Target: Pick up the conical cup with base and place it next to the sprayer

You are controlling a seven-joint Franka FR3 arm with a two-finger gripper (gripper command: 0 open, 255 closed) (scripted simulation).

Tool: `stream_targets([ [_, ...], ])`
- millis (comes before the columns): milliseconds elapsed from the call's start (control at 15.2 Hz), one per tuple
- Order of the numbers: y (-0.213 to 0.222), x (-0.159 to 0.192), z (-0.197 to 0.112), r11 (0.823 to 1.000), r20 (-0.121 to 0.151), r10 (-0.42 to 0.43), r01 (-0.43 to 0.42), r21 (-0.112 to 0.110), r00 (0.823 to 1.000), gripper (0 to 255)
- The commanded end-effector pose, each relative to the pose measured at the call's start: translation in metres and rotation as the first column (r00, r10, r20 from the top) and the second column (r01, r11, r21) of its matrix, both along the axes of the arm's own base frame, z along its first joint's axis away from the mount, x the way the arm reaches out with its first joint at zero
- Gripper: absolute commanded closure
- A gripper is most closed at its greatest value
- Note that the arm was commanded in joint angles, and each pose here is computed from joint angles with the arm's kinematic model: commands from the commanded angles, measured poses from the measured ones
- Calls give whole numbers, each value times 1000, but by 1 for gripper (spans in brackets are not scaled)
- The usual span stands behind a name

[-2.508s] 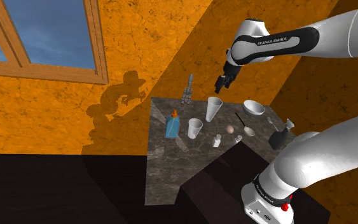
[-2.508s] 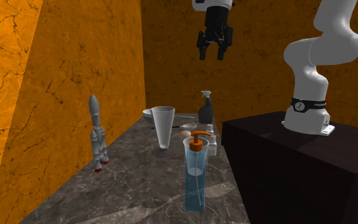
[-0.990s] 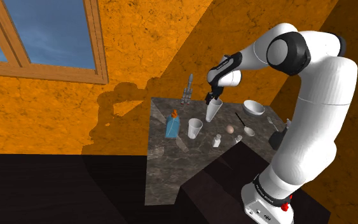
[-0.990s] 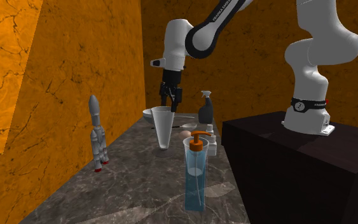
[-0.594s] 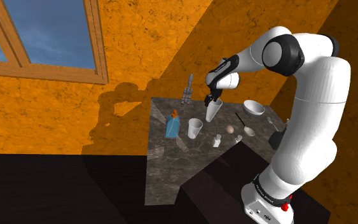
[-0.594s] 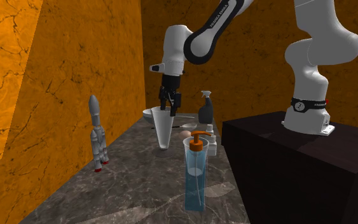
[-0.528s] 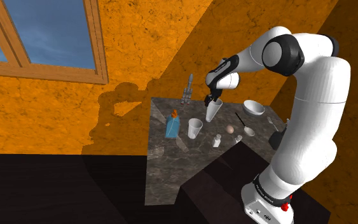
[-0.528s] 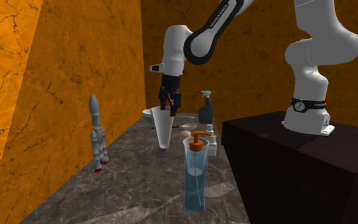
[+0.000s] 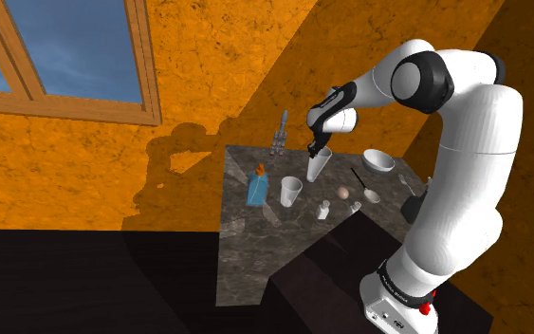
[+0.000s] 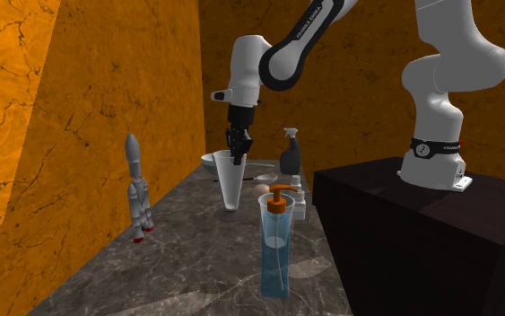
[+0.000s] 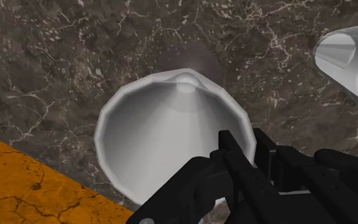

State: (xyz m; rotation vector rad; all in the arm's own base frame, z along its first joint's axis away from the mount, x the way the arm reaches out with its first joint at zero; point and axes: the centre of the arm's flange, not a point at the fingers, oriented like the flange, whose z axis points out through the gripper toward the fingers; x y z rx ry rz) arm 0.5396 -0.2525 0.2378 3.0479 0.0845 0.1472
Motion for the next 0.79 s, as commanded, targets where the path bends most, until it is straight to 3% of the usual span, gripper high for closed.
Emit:
stream_targets([
  [0,0,0,-1,1000,-1,0,0,1,1000,255],
  [264,0,0,-1,1000,-1,0,0,1,1000,255],
  [726,0,0,36,1000,-1,0,0,1,1000,255],
])
